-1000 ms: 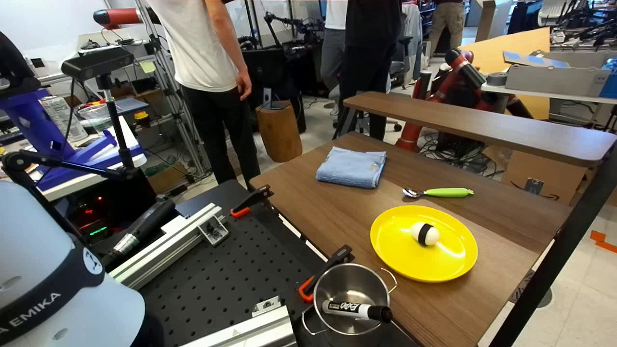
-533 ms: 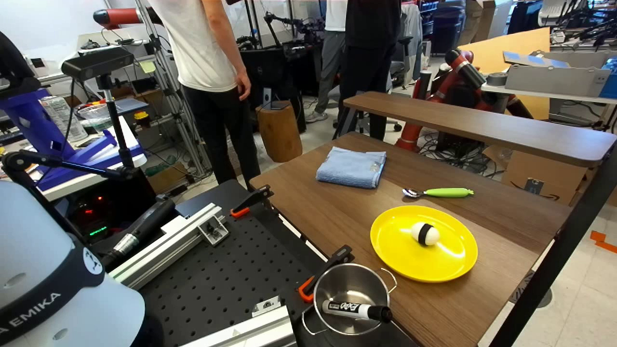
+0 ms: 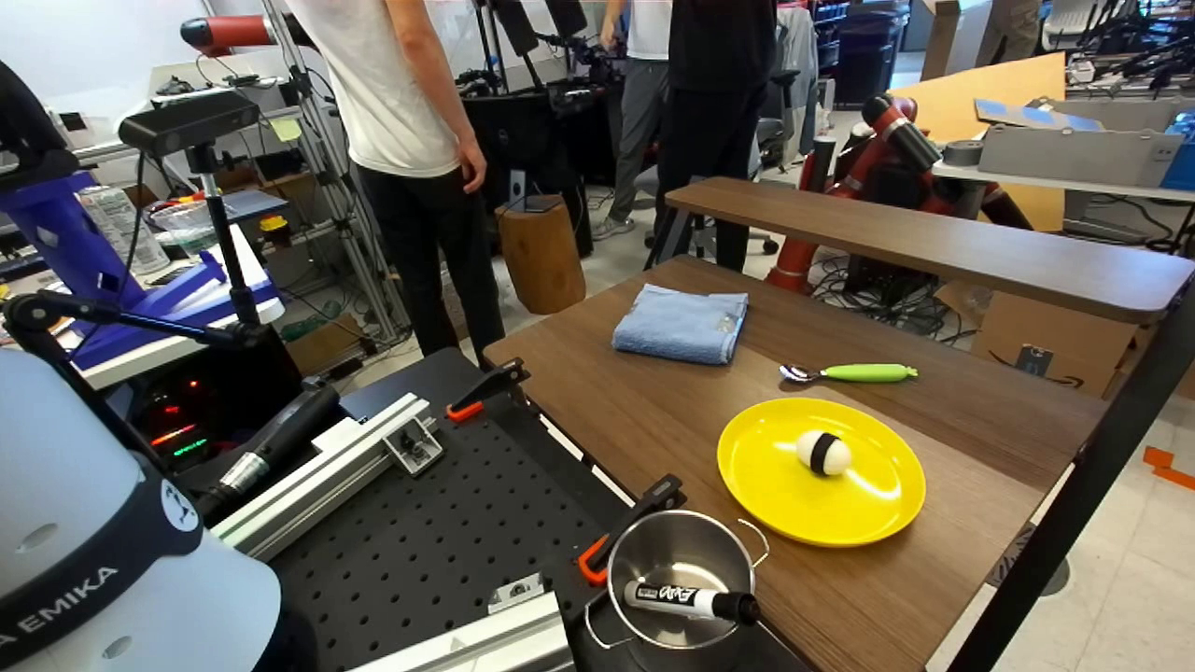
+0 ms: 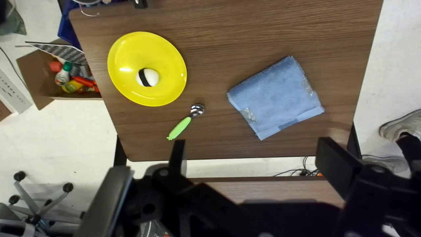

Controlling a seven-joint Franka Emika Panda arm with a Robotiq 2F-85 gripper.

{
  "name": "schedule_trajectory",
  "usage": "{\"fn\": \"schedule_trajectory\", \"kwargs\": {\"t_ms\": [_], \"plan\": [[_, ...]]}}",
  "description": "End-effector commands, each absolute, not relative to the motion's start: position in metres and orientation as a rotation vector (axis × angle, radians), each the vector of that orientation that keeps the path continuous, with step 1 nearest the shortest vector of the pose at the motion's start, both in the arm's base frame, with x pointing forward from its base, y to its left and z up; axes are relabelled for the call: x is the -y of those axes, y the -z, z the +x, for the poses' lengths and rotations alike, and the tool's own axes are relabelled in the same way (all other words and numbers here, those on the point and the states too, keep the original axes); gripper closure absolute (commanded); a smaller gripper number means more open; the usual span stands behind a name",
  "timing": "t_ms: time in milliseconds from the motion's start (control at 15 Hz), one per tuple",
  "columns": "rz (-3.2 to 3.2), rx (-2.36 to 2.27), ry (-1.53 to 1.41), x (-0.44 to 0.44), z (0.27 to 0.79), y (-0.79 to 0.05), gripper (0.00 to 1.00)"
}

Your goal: Move the blue cloth to the front of the table

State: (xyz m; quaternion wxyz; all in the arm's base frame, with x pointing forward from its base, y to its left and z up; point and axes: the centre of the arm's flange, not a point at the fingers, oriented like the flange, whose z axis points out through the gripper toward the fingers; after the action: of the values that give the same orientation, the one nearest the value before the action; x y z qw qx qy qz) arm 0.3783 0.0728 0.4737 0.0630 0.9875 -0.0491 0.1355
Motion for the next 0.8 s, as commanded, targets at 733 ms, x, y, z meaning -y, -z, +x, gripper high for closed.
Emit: {"fn": "schedule_trajectory", "kwargs": {"t_ms": [733], "plan": [[3.190,-0.119,-0.113,-0.156,0.577,-0.364,0.00]]}}
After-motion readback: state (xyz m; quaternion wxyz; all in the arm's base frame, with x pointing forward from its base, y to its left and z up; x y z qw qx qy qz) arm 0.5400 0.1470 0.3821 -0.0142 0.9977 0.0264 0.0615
